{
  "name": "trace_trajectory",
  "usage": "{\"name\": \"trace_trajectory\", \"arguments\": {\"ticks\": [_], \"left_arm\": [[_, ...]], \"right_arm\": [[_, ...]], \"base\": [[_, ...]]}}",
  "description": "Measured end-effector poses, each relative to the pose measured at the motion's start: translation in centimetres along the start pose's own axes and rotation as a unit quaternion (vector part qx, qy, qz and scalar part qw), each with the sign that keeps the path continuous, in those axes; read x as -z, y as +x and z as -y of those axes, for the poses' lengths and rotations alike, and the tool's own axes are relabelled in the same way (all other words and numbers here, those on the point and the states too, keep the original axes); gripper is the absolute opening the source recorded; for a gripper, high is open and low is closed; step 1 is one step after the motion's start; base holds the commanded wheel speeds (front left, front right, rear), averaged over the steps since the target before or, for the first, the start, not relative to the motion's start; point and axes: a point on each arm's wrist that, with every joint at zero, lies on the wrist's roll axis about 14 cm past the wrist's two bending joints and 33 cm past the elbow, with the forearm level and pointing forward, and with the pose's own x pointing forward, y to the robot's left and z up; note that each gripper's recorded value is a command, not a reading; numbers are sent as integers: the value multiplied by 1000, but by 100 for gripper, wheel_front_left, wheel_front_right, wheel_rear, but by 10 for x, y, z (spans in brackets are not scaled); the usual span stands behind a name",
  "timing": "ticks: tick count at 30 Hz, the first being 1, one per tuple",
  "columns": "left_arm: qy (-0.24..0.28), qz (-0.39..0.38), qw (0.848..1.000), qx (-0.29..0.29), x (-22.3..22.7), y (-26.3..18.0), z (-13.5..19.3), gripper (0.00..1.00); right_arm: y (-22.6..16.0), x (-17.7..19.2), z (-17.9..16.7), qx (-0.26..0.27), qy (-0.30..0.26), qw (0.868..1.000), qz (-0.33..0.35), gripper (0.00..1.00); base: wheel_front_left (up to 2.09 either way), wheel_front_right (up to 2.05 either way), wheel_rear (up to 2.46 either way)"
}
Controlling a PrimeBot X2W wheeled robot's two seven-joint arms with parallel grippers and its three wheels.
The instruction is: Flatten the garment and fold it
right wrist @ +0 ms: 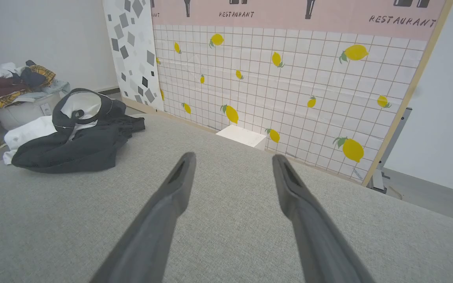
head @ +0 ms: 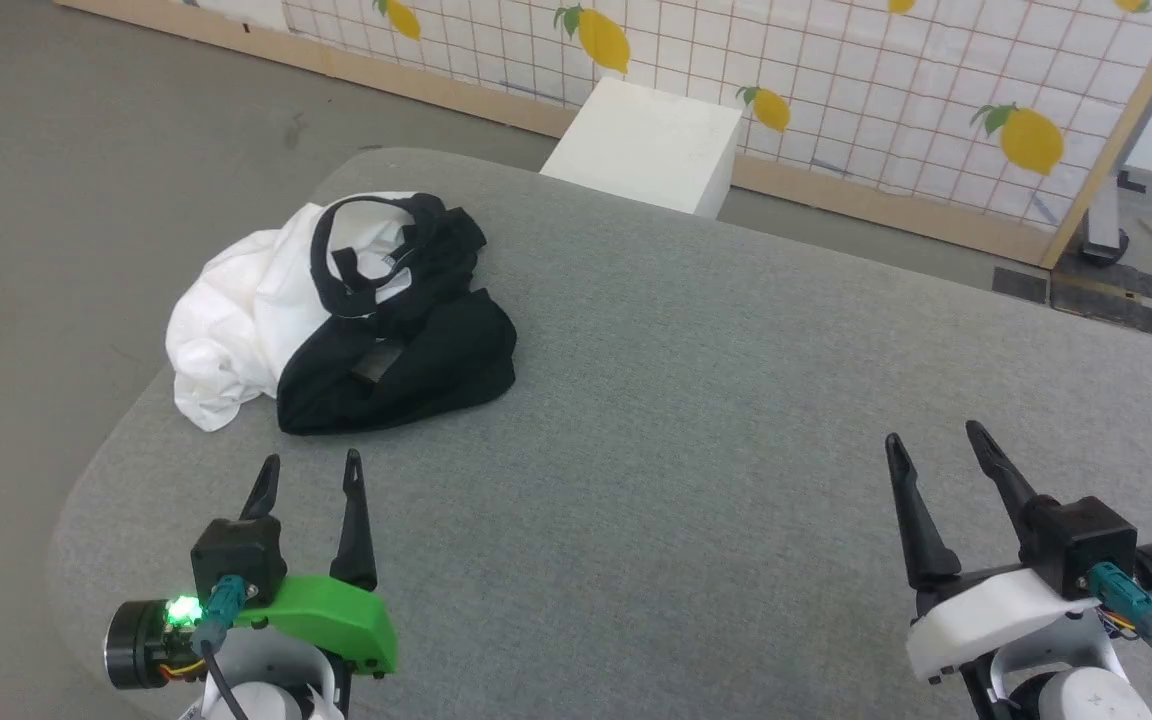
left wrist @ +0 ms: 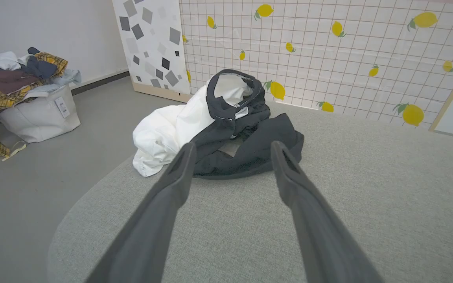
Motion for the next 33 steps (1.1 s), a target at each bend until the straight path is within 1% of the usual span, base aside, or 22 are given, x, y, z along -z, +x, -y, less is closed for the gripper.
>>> {"name": "trace_trajectory", "arguments": {"ticks": [10, 33], "left_arm": [[-5, 2, 999, -42, 3, -13, -24, 100], [-7, 5, 994, -109, 8, -40, -63, 100]], "right_arm": [[16, -2, -21, -33, 4, 999, 12, 100], [37, -9, -60, -89, 18, 995, 35, 100]], "base": [[0, 0, 0], [0, 0, 0]]}}
